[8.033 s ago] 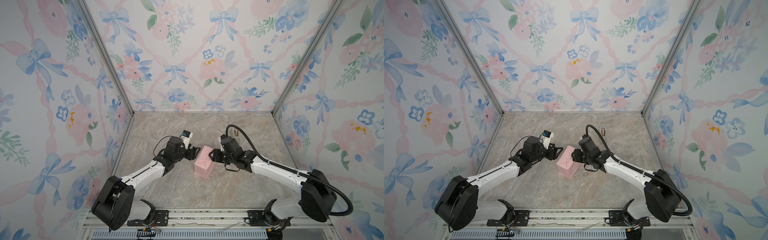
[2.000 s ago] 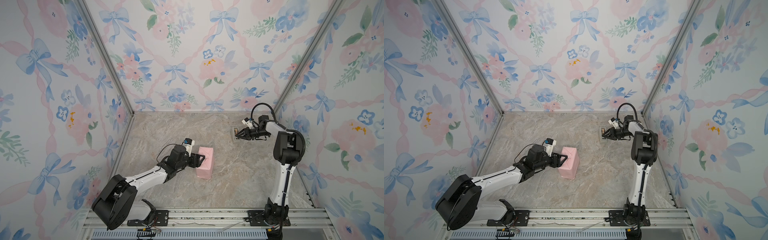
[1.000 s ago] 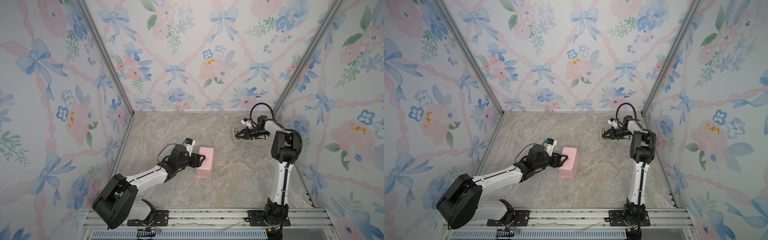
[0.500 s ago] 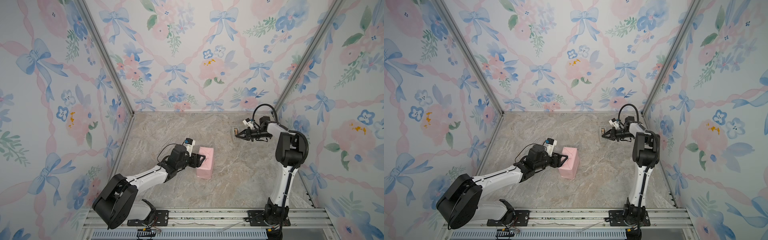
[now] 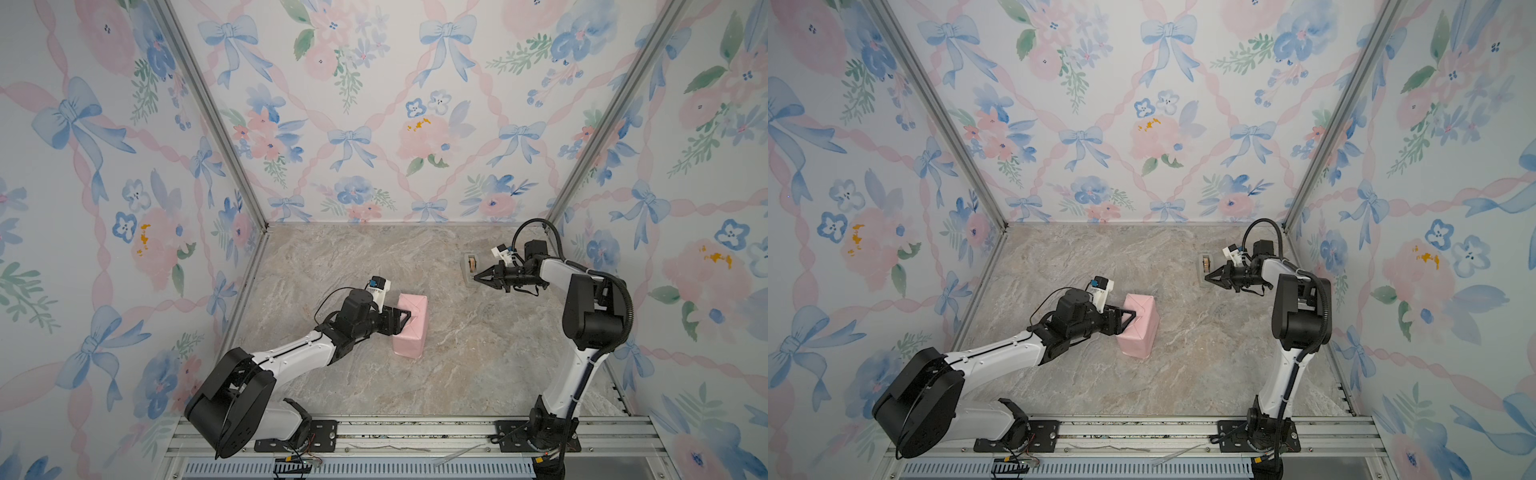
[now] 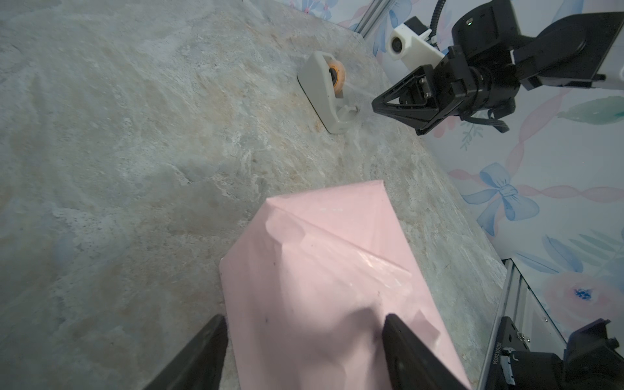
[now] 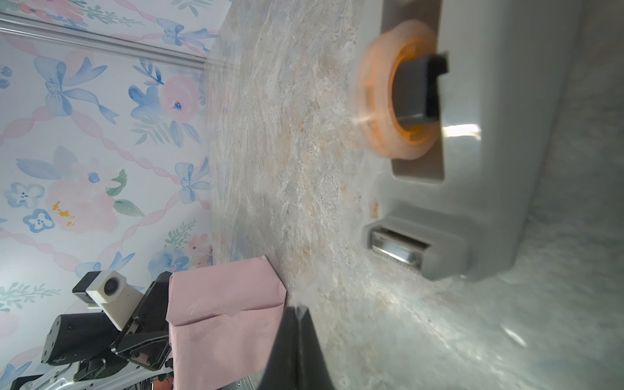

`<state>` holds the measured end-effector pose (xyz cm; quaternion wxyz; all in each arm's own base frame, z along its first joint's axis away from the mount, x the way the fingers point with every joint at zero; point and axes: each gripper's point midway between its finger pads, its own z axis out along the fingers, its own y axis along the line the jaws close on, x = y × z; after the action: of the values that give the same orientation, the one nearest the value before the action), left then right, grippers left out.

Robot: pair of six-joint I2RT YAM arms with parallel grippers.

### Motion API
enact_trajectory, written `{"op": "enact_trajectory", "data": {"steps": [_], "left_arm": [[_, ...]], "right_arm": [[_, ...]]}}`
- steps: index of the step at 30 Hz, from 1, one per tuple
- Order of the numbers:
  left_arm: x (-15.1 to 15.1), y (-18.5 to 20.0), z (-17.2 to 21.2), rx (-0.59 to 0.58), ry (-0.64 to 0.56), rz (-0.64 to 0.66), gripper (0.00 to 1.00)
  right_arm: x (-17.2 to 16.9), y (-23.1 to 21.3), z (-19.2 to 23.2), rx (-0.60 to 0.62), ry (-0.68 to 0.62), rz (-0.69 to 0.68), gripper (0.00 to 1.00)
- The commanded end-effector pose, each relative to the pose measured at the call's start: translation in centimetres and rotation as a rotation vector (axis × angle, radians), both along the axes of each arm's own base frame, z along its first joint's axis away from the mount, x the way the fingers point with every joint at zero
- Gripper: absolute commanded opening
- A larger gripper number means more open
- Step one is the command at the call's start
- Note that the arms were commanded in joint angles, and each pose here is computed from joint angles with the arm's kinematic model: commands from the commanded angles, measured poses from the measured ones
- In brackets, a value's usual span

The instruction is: Wrap the gift box in paper

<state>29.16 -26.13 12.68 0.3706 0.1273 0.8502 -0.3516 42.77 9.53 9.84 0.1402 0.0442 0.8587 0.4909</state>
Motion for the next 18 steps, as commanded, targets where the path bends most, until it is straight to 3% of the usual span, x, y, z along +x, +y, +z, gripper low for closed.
{"op": "enact_trajectory", "data": {"steps": [1,9,18], "left_arm": [[-0.9,0.8,-2.8,0.093,0.059,-0.009,0.74],[-1.0,0.8,-2.6,0.093,0.055,-0.009,0.74],[-1.0,0.8,-2.6,0.094,0.054,-0.01,0.74]], "right_arm": [[-0.5,-0.4,0.8,-0.006,-0.023,-0.044,0.0],[-2.0,-0.5,-1.6,-0.018,0.006,-0.097,0.0],[-1.5,-0.9,-4.0,-0.033,0.034,-0.146,0.0]]}}
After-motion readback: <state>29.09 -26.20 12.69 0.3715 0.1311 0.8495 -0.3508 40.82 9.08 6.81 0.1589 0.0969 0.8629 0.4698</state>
